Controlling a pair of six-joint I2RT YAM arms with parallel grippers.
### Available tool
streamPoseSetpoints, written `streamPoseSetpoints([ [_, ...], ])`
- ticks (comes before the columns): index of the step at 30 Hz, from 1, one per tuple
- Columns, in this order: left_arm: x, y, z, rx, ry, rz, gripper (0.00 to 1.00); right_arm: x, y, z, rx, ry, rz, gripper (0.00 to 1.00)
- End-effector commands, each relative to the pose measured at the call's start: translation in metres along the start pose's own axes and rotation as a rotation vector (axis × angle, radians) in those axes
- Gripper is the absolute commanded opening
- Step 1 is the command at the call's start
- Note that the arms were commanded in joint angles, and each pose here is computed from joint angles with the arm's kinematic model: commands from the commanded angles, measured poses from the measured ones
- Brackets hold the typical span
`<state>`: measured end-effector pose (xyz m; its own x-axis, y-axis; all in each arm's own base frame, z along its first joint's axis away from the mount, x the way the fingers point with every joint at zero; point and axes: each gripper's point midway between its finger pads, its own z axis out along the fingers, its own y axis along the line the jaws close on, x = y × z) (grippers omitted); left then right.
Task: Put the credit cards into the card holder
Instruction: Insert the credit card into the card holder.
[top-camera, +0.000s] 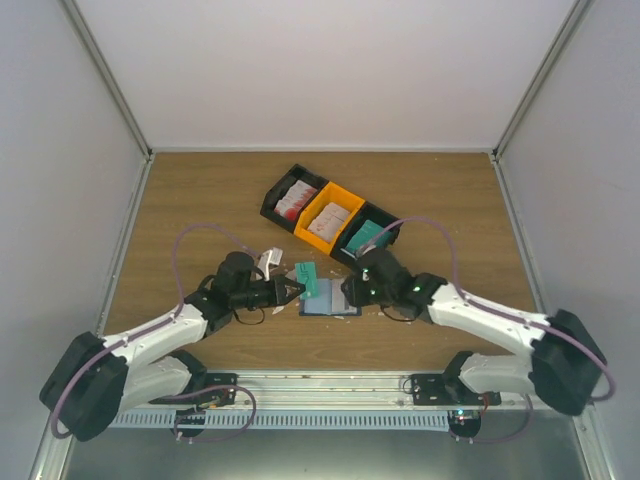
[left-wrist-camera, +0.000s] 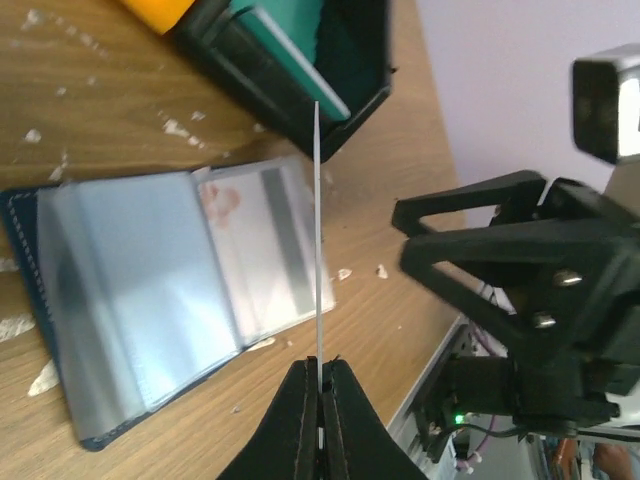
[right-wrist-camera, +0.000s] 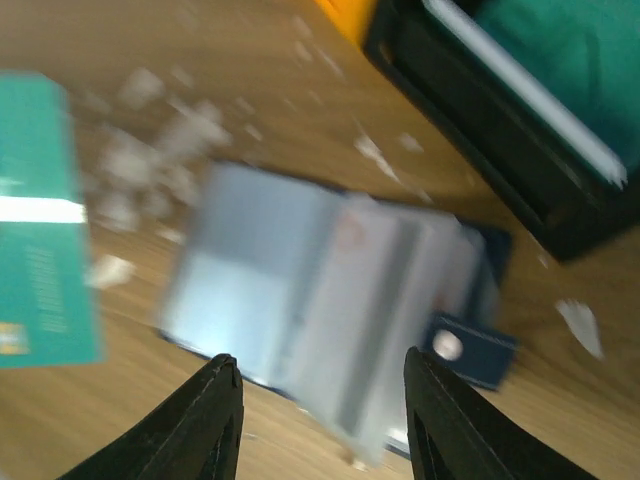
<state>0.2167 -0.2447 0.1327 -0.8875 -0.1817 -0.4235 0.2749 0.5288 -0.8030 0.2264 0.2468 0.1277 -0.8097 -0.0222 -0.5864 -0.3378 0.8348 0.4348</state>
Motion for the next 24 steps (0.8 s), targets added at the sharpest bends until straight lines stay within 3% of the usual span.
streamPoseSetpoints([
  [1, -0.002, 0.006, 0.01, 0.001, 0.002, 0.016, 0.0, 0.032, -0.05, 0.014, 0.337, 0.136, -0.092, 0.47],
  [8, 0.009, 0.016, 0.025, 0.022, 0.057, -0.023, 0.0, 0.052, -0.075, 0.026, 0.484, 0.227, -0.086, 0.48],
  [15, 0.015, 0.017, 0.04, 0.066, 0.112, -0.044, 0.0, 0.062, -0.069, 0.037, 0.437, 0.262, -0.068, 0.53],
  [24, 0.016, 0.029, 0.054, 0.042, 0.133, -0.089, 0.0, 0.045, -0.048, 0.036, 0.348, 0.204, -0.03, 0.59],
])
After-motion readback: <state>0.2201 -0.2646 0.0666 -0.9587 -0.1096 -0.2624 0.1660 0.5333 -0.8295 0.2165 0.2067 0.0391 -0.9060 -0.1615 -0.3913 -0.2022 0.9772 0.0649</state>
